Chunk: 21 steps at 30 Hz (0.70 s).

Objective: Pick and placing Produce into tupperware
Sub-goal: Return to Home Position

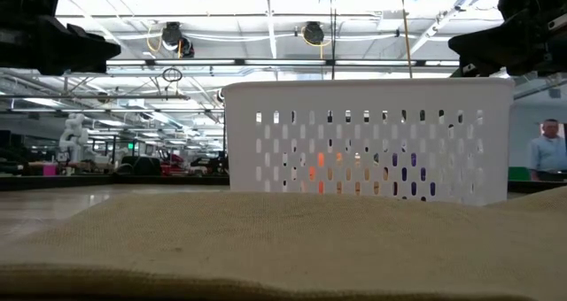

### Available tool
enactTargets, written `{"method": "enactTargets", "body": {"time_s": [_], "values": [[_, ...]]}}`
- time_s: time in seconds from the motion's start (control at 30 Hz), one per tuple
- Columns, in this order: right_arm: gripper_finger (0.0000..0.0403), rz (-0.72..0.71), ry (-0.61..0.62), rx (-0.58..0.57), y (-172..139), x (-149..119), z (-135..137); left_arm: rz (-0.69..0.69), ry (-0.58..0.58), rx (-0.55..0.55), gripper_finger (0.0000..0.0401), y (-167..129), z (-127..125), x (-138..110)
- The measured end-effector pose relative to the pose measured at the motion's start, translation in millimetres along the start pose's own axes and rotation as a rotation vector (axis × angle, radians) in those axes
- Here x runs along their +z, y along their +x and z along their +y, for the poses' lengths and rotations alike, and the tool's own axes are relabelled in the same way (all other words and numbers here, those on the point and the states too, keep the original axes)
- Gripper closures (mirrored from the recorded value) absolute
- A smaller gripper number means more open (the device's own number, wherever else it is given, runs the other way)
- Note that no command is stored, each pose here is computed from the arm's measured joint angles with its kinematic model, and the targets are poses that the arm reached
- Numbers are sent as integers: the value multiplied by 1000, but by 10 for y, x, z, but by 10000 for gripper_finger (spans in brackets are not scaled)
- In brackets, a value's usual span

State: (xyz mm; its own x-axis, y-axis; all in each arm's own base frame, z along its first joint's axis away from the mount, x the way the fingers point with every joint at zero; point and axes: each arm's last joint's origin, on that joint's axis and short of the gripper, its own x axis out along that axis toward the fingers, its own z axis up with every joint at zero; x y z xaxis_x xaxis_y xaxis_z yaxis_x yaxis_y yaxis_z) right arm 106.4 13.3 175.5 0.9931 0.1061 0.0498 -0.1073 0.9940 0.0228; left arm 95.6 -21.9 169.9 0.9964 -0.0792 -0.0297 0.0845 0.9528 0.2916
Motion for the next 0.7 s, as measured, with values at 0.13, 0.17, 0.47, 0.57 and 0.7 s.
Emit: {"method": "enactTargets", "body": {"time_s": [0.13, 0.17, 0.47, 0.57, 0.7], "values": [[403, -63, -7, 0, -2, 50, 1, 1, 0, -1, 401, 0, -1, -1], [403, -58, -7, 0, -1, 44, 0, 0, -1, -6, 401, 0, -2, -1], [403, -52, -20, -1, 0, 39, 0, -9, 20, -63, 401, -1, -20, -3], [403, -52, -40, -18, 0, 39, -6, 1, 39, -31, 401, 2, 0, -10], [403, -50, -42, -45, 0, 37, -24, 25, 36, 40, 401, 9, 65, -29]]}}
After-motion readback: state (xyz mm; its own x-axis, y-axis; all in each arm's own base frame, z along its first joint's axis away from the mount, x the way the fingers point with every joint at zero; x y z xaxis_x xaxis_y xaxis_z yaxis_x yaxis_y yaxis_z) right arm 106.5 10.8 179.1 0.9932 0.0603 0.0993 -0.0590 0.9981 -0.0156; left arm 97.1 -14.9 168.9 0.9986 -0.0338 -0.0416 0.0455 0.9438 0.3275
